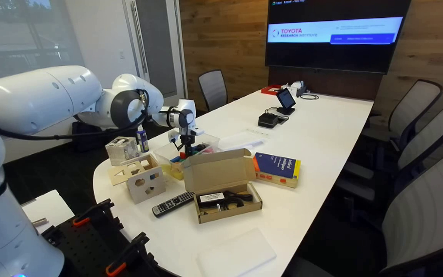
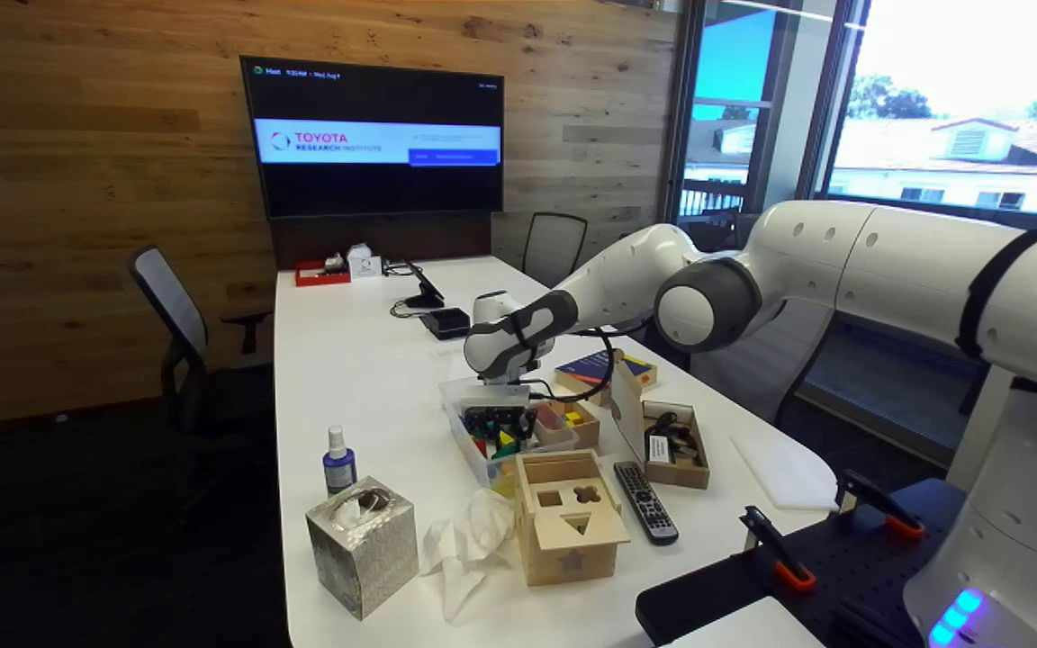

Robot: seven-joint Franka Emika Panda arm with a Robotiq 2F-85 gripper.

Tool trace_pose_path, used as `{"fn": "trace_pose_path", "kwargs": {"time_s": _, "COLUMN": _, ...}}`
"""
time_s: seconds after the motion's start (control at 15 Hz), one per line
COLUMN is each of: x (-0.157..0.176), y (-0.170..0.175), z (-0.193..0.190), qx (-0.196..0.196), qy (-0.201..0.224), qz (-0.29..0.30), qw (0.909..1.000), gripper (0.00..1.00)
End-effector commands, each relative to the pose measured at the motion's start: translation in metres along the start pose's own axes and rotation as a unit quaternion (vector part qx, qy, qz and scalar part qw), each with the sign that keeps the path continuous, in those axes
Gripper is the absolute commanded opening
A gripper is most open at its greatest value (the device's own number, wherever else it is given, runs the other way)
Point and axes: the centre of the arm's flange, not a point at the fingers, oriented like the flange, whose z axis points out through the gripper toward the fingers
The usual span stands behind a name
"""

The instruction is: Put the green block in the wooden box.

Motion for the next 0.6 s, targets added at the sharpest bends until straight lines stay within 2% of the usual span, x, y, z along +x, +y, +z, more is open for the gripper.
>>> {"fn": "trace_pose_path", "kwargs": {"time_s": 0.0, "x": 0.034, "y": -0.047, "z": 0.025, "qx": -0.012, "qy": -0.02, "qz": 0.004, "qw": 0.9997, "gripper": 0.15}}
{"fn": "trace_pose_path", "kwargs": {"time_s": 0.07, "x": 0.035, "y": -0.048, "z": 0.022, "qx": -0.012, "qy": -0.021, "qz": 0.003, "qw": 0.9997, "gripper": 0.09}}
{"fn": "trace_pose_path", "kwargs": {"time_s": 0.53, "x": 0.037, "y": -0.042, "z": -0.033, "qx": 0.03, "qy": -0.014, "qz": -0.018, "qw": 0.9993, "gripper": 0.09}}
